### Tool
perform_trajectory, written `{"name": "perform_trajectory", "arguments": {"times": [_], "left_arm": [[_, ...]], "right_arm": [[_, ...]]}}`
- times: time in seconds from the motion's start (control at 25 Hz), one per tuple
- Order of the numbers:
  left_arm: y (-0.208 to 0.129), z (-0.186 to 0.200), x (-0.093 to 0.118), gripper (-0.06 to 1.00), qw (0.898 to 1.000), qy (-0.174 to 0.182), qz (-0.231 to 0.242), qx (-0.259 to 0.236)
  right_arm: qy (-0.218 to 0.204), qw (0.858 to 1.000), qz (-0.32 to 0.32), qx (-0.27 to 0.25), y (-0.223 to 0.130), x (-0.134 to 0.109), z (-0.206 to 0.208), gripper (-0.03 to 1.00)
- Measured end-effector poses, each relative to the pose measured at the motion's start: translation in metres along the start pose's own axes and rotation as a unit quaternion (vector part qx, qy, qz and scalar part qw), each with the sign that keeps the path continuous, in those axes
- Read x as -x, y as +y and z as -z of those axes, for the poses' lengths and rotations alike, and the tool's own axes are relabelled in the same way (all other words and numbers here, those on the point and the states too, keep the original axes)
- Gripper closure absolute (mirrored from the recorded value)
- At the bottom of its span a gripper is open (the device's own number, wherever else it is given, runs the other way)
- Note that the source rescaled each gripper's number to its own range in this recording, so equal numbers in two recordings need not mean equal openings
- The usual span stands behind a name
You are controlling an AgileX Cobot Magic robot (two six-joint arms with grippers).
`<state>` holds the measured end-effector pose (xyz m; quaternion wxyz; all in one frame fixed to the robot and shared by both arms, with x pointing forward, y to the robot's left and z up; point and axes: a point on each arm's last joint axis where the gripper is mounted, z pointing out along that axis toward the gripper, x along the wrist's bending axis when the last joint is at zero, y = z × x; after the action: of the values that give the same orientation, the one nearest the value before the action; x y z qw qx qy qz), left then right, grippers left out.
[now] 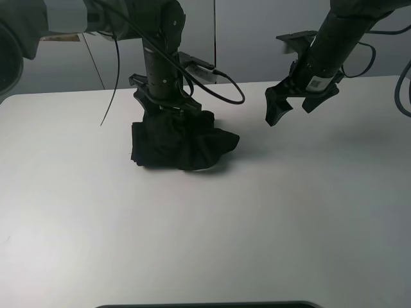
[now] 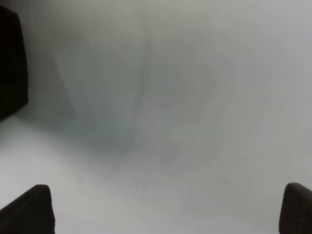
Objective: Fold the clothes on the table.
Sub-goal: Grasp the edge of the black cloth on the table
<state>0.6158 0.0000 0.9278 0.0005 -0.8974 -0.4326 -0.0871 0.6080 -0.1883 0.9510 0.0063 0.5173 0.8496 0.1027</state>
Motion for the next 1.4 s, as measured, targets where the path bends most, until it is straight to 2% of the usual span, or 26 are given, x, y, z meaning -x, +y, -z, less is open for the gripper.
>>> {"name": "perform_trajectory", "arguments": {"times": [0.12,0.24,0.36,0.56,0.76,1.04,1.2,1.4], "left_arm": [[-0.001,0.001,-0.022,-0.04,1.0,0.002,0.021,0.001],[-0.002,0.003,-0.037,-0.04,0.999,-0.002,0.036,0.003],[-0.002,0.002,-0.039,-0.04,0.999,-0.017,0.037,0.002],[-0.002,0.019,-0.041,-0.04,0.999,-0.025,0.038,0.019],[-0.004,0.02,-0.055,-0.04,0.998,-0.026,0.048,0.019],[-0.005,0.019,-0.063,-0.04,0.998,-0.031,0.058,0.018],[-0.006,0.018,-0.07,-0.04,0.998,-0.026,0.059,0.017],[-0.009,0.015,-0.085,-0.04,0.997,-0.023,0.071,0.015]], "right_arm": [[0.016,1.0,0.022,-0.005,-0.001,-0.003,0.0,-0.03],[0.06,0.997,0.04,0.006,0.001,-0.011,0.0,-0.03],[0.099,0.993,0.062,0.025,0.004,-0.019,0.002,-0.03],[0.119,0.982,0.143,0.032,0.007,-0.049,-0.001,-0.03],[0.118,0.966,0.224,0.047,0.011,-0.086,-0.005,-0.03],[0.094,0.942,0.308,0.101,0.019,-0.126,-0.008,-0.03],[0.081,0.929,0.342,0.114,0.02,-0.138,-0.012,-0.03],[0.066,0.922,0.365,0.113,0.02,-0.145,-0.033,-0.03]]}}
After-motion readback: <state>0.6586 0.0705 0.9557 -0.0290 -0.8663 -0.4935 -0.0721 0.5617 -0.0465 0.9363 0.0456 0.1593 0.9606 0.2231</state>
